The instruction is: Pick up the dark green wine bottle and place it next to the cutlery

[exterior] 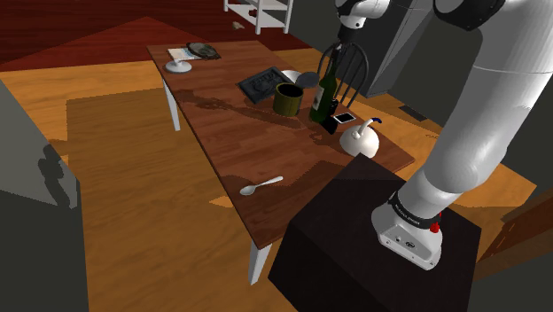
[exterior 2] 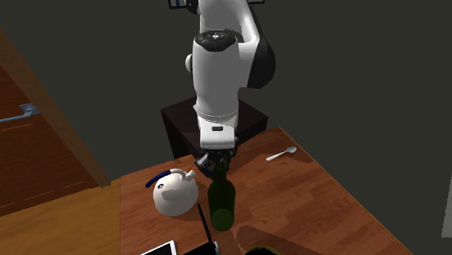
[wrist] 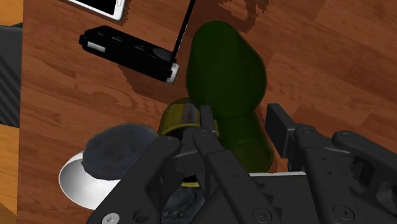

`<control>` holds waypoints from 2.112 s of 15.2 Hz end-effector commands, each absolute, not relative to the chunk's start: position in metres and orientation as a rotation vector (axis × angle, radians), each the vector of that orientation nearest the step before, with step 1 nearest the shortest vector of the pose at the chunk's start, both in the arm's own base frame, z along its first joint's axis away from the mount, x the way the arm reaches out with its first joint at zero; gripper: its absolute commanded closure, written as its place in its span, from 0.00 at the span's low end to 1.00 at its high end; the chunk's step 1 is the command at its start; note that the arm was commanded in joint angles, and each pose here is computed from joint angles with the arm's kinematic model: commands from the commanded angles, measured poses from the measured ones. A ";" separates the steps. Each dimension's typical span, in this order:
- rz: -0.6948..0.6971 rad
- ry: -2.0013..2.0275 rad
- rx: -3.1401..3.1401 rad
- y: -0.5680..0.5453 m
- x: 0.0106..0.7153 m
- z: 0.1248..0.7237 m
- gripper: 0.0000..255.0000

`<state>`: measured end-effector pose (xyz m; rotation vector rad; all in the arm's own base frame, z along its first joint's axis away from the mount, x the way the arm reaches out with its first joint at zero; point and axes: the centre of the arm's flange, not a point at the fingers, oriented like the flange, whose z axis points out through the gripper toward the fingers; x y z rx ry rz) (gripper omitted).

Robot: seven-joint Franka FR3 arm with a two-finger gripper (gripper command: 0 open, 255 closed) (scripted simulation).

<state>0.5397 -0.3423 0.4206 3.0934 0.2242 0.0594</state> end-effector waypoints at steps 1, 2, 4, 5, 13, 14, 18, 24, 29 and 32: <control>0.059 0.224 3.093 -0.341 0.540 0.432 1.00; 0.059 0.224 3.093 -0.341 0.540 0.432 1.00; 0.059 0.224 3.093 -0.324 0.530 0.449 1.00; 0.059 0.224 3.093 -0.315 0.525 0.458 1.00; 0.059 0.224 3.093 -0.243 0.486 0.525 1.00; 0.059 0.224 3.093 -0.234 0.481 0.533 1.00; 0.059 0.224 3.093 -0.199 0.461 0.567 1.00; 0.059 0.224 3.093 -0.145 0.432 0.617 1.00; 0.059 0.224 3.093 -0.101 0.407 0.659 1.00; 0.059 0.224 3.093 -0.074 0.393 0.684 1.00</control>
